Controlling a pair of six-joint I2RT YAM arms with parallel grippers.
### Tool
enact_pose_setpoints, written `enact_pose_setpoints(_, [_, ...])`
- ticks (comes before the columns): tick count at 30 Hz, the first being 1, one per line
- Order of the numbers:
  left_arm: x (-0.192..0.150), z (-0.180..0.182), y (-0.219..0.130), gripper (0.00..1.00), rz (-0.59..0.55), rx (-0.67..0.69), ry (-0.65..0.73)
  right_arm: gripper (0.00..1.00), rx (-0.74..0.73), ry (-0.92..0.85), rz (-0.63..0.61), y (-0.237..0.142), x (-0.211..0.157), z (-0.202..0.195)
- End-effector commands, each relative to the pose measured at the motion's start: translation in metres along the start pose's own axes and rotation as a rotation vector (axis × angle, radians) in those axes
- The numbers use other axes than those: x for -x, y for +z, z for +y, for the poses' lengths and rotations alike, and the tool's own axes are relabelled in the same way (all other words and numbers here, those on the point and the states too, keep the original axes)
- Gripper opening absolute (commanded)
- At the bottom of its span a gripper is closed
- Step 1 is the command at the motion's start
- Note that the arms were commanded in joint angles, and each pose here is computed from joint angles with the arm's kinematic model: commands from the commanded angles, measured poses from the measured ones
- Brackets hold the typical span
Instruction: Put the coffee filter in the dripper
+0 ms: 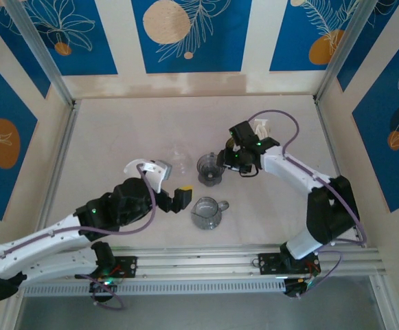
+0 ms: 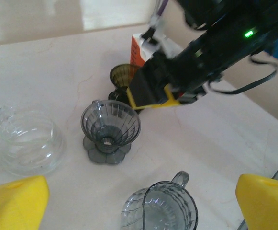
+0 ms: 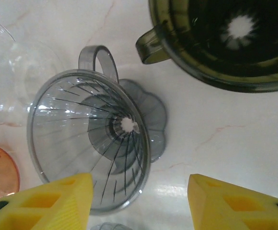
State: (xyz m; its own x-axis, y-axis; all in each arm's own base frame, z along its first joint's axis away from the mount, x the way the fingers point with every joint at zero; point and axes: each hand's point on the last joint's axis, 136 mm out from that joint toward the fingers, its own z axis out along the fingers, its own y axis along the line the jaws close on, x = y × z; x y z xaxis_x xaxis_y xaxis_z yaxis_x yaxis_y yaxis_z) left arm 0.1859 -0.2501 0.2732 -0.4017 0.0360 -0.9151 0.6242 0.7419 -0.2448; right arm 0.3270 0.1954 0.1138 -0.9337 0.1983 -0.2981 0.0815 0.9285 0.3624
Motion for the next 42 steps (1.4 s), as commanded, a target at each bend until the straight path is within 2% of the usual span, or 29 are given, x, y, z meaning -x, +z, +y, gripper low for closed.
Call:
enact_pose_setpoints(1, [0.013,-0.004,-0.007,1.00,-0.078,-0.041,-0.012,0.55,0.012,0.024,0.012,0.011,0.006,0.010])
enact_pose_setpoints(4, [0.011,-0.002,-0.010,1.00,-0.096,-0.043,-0.025,0.50,-0.009,0.038,0.031,0.027,0.005,0.008])
enact_pose_setpoints(9, [0.005,0.005,-0.009,1.00,-0.084,-0.011,-0.033,0.34,-0.017,0.053,0.044,0.041,0.003,0.007])
enact_pose_setpoints(16, [0.007,0.010,-0.012,1.00,-0.088,0.015,-0.027,0.07,-0.009,0.056,0.019,0.033,0.003,0.004])
enact_pose_setpoints(19, [0.007,0.010,-0.012,1.00,-0.087,0.017,-0.028,0.00,0.009,0.049,0.007,0.026,0.002,0.005])
enact_pose_setpoints(25, [0.010,0.009,-0.013,1.00,-0.090,0.017,-0.023,0.00,0.083,0.013,-0.044,-0.009,0.003,0.017])
enact_pose_setpoints(30, [0.014,0.009,-0.016,1.00,-0.097,0.020,-0.014,0.00,0.133,-0.035,-0.066,-0.051,-0.013,0.026])
enact_pose_setpoints(37, [0.020,0.012,-0.021,1.00,-0.115,0.034,-0.003,0.00,0.213,-0.099,0.027,-0.093,-0.065,0.038])
enact_pose_setpoints(42, [0.019,0.013,-0.020,1.00,-0.117,0.039,-0.002,0.00,0.234,-0.134,0.131,-0.100,-0.104,0.044])
